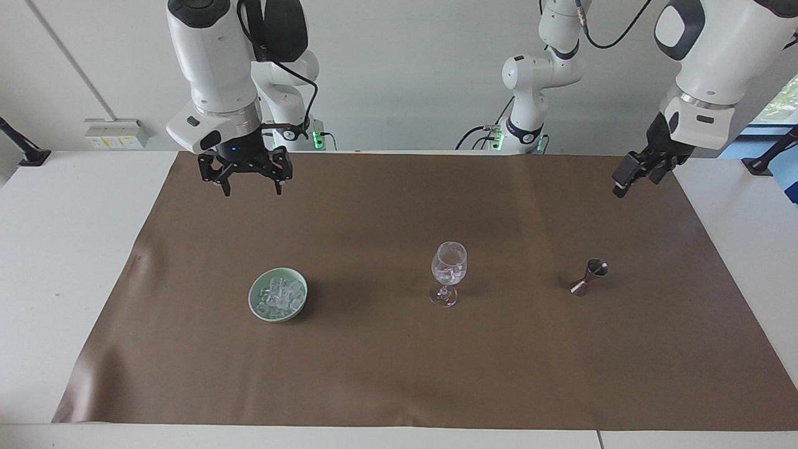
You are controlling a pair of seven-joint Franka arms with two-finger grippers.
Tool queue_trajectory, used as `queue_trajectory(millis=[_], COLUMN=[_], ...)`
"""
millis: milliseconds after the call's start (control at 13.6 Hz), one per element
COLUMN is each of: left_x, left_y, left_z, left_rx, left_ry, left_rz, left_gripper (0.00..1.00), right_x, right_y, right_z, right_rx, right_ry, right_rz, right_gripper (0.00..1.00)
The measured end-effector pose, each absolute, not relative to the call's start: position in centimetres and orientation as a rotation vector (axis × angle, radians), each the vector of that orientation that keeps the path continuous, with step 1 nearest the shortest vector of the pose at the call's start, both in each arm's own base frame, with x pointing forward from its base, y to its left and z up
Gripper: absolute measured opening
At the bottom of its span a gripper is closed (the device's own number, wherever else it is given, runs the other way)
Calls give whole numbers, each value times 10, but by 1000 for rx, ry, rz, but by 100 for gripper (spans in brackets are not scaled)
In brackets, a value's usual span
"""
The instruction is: Pour wine and add ice with both arms
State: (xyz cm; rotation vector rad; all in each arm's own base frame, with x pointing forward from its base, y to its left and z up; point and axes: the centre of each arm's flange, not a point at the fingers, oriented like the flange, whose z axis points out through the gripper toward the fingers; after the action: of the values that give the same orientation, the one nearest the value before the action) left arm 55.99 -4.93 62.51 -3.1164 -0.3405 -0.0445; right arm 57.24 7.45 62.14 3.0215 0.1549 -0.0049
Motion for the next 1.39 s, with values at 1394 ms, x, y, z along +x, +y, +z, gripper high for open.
queue_trajectory(millis=[1394], left_x=[548], left_y=[-49], left_z=[633], left_rx=[-3122], left_ry=[155], left_rz=[-7], left_gripper=[100], right_x=[505], right_y=[-7], right_z=[681], right_rx=[3098], right_ry=[-25], right_rz=[-112], right_gripper=[100])
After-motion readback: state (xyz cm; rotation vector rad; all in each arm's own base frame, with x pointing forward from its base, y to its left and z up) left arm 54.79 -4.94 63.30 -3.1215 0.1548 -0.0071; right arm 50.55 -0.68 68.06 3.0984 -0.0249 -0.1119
